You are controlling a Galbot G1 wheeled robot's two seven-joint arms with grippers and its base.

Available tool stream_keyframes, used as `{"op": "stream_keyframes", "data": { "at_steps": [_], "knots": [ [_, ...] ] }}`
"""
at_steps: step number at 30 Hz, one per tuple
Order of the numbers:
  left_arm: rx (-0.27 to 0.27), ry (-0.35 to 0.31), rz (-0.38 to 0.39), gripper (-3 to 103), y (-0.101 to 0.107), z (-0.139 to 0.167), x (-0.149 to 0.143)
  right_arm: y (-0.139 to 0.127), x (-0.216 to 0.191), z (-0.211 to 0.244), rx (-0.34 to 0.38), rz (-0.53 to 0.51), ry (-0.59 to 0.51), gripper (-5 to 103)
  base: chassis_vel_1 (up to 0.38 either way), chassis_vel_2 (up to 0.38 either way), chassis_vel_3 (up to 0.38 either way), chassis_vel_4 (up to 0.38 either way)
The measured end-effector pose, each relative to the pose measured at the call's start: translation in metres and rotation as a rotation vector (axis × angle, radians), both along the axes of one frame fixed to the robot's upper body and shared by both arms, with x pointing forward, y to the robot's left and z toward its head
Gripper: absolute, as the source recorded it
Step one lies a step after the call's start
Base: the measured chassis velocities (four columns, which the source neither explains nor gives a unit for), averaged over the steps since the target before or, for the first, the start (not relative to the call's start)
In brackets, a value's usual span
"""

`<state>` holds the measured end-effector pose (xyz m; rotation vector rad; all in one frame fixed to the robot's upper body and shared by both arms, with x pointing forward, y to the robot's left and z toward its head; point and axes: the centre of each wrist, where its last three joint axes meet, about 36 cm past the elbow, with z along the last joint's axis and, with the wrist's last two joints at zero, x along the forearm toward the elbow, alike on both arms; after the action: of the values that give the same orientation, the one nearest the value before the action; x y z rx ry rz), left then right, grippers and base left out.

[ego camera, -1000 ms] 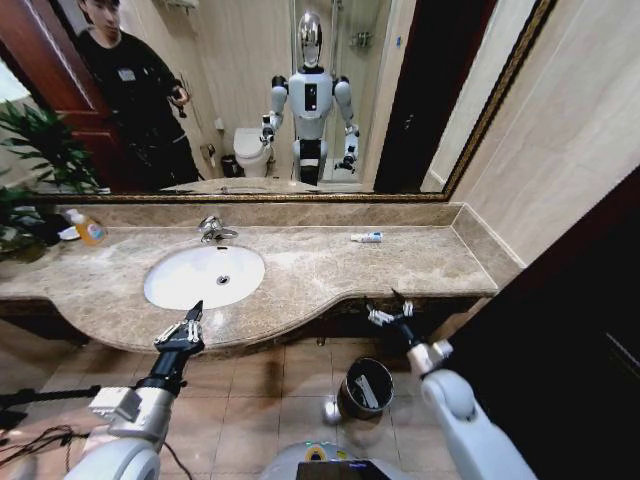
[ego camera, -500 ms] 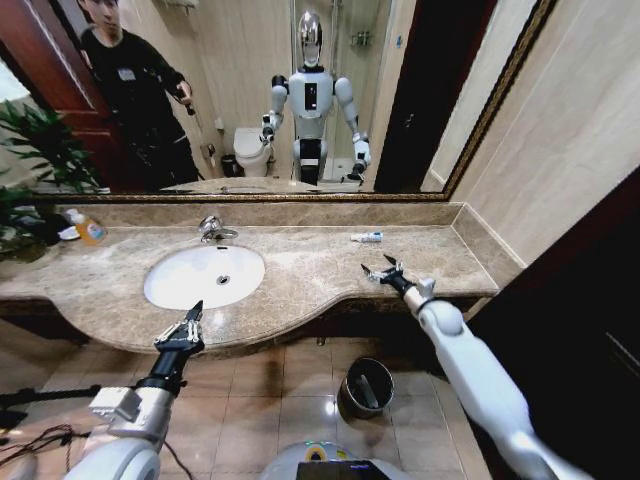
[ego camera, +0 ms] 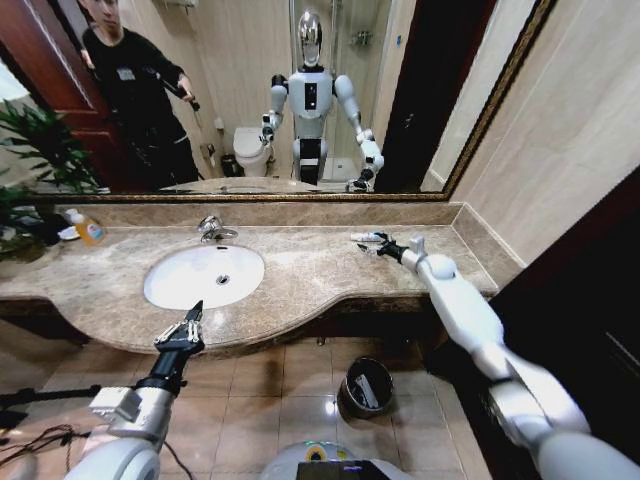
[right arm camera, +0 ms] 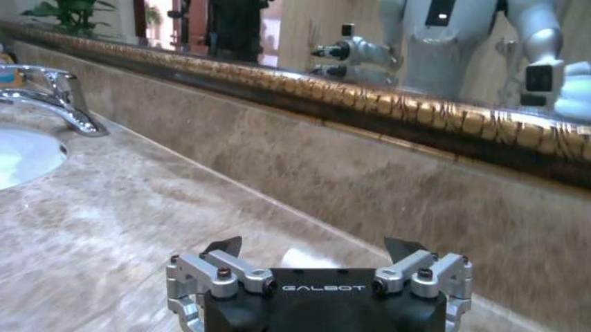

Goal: Pick up the trash from the sink and place it in the trash bin.

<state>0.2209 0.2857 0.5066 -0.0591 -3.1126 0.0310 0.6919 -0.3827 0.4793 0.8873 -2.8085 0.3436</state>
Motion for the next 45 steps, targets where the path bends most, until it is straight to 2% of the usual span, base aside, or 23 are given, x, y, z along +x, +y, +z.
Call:
{"op": "stream_keyframes", "data": {
  "at_steps": [2,6,8,10,12,13,15,16,17,19,21,23,24,25,27,36,45],
  "knots": [
    [0.0,0.0,0.0,0,0.0,0.0,0.0,-0.004,0.017,0.011,-0.024,-0.002,0.02,100,0.0,0.0,0.0,0.0],
    [0.0,0.0,0.0,0,0.0,0.0,0.0,-0.01,0.025,0.017,-0.07,-0.006,0.054,100,0.0,0.0,0.0,0.0],
    [0.0,0.0,0.0,0,0.0,0.0,0.0,-0.017,0.032,0.024,-0.134,0.007,0.093,100,0.0,0.0,0.0,0.0],
    [0.0,0.0,0.0,0,0.0,0.0,0.0,-0.019,0.034,0.027,-0.155,0.014,0.104,100,0.0,0.0,0.0,0.0],
    [0.0,0.0,0.0,0,0.0,0.0,0.0,-0.026,0.042,0.04,-0.235,0.037,0.131,100,0.0,0.0,0.0,0.0],
    [0.0,0.0,0.0,0,0.0,0.0,0.0,-0.026,0.042,0.04,-0.235,0.037,0.131,100,0.0,0.0,0.0,0.0],
    [0.0,0.0,0.0,0,0.0,0.0,0.0,-0.03,0.05,0.059,-0.302,0.055,0.144,103,0.0,0.0,0.0,0.0],
    [0.0,0.0,0.0,0,0.0,0.0,0.0,-0.03,0.05,0.059,-0.302,0.055,0.144,103,0.0,0.0,0.0,0.0],
    [0.0,0.0,0.0,0,0.0,0.0,0.0,-0.028,0.054,0.068,-0.331,0.059,0.144,100,0.0,0.0,0.0,0.0],
    [0.0,0.0,0.0,0,0.0,0.0,0.0,-0.025,0.058,0.079,-0.364,0.057,0.149,99,0.0,0.0,0.0,0.0],
    [0.0,0.0,0.0,0,0.0,0.0,0.0,-0.023,0.06,0.08,-0.371,0.056,0.152,99,0.0,0.0,0.0,0.0],
    [0.0,0.0,0.0,0,0.0,0.0,0.0,-0.018,0.062,0.082,-0.398,0.059,0.164,90,0.0,0.0,0.0,0.0],
    [0.0,0.0,0.0,0,0.0,0.0,0.0,-0.017,0.062,0.081,-0.4,0.063,0.169,85,0.0,0.0,0.0,0.0],
    [0.0,0.0,0.0,0,0.0,0.0,0.0,-0.017,0.062,0.081,-0.4,0.063,0.169,85,0.0,0.0,0.0,0.0],
    [0.0,0.0,0.0,0,0.0,0.0,0.0,-0.014,0.061,0.075,-0.402,0.096,0.198,76,0.0,0.0,0.0,0.0],
    [0.0,0.0,0.0,0,0.0,0.0,0.0,-0.009,0.059,0.056,-0.386,0.087,0.217,76,0.0,0.0,0.0,0.0],
    [0.0,0.0,0.0,0,0.0,0.0,0.0,-0.009,0.064,0.061,-0.391,0.059,0.213,72,0.0,0.0,0.0,0.0]
  ]
}}
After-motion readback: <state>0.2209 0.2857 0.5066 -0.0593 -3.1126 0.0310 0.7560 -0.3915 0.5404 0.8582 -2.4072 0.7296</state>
